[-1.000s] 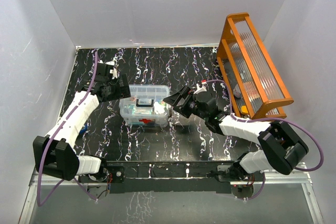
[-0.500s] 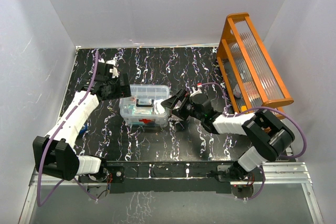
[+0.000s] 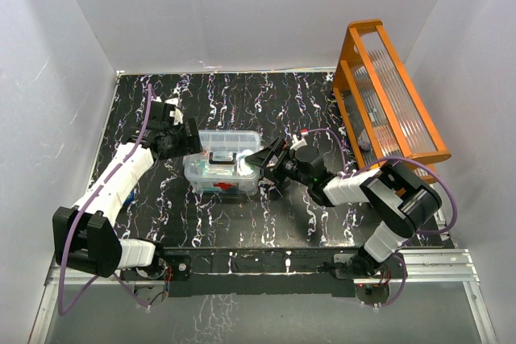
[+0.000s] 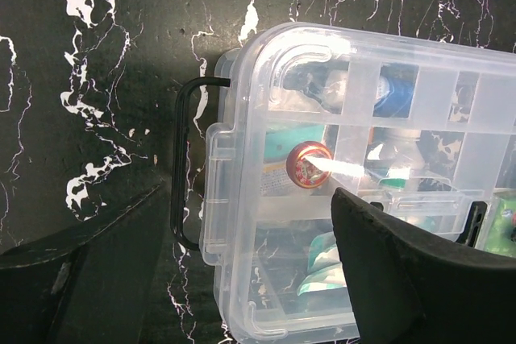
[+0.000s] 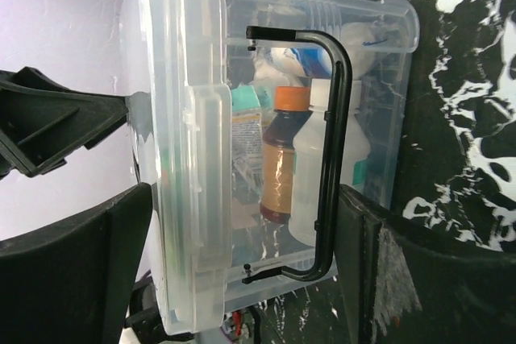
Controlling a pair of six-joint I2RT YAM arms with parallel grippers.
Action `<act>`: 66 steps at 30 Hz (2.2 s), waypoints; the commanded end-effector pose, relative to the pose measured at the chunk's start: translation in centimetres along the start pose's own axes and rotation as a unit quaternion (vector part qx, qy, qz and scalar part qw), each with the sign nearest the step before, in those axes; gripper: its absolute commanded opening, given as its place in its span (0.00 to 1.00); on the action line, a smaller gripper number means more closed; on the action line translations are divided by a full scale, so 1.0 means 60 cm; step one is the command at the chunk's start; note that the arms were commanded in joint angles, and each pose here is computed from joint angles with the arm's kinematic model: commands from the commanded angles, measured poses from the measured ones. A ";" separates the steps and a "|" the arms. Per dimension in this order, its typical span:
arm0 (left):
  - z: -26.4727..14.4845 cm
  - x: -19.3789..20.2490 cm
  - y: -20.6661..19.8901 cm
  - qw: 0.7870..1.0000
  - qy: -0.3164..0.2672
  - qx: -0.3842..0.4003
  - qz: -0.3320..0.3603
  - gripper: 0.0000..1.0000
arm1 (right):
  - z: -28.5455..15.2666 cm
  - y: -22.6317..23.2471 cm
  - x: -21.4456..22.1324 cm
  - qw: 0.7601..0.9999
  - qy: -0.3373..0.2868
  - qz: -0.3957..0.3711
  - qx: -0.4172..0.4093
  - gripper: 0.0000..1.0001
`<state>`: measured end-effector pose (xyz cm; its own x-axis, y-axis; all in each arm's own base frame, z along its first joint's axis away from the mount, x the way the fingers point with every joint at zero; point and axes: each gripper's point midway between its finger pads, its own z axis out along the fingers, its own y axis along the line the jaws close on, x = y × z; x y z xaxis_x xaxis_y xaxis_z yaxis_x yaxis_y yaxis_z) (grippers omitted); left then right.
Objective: Organize the medicine kit
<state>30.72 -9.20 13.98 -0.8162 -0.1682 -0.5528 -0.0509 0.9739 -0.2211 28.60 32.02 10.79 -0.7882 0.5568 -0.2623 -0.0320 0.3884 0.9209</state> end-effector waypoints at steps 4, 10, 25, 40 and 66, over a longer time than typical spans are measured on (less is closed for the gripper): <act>0.002 0.029 0.017 0.999 0.028 -0.018 0.002 0.78 | -0.024 0.007 -0.024 0.997 -0.039 -0.051 0.048 0.76; 0.005 0.029 0.021 0.999 0.029 -0.025 0.003 0.78 | -0.027 0.026 -0.033 0.994 -0.044 -0.081 0.060 0.66; 0.007 0.038 0.026 0.999 0.031 -0.029 -0.001 0.72 | -0.028 0.024 -0.046 0.970 -0.062 -0.147 0.182 0.58; 0.007 0.037 0.026 0.999 0.030 -0.029 0.000 0.73 | -0.033 0.056 -0.056 0.950 -0.076 -0.202 0.225 0.49; 0.019 0.065 0.002 0.998 0.059 0.015 -0.020 0.64 | -0.024 0.090 -0.041 0.906 -0.099 -0.290 0.294 0.20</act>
<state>31.25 -10.33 13.65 -0.8035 -0.2161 -0.5546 -0.0507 0.9532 -0.2979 29.41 30.06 15.44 -0.6289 0.2204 -0.7456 0.0033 0.9597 0.2809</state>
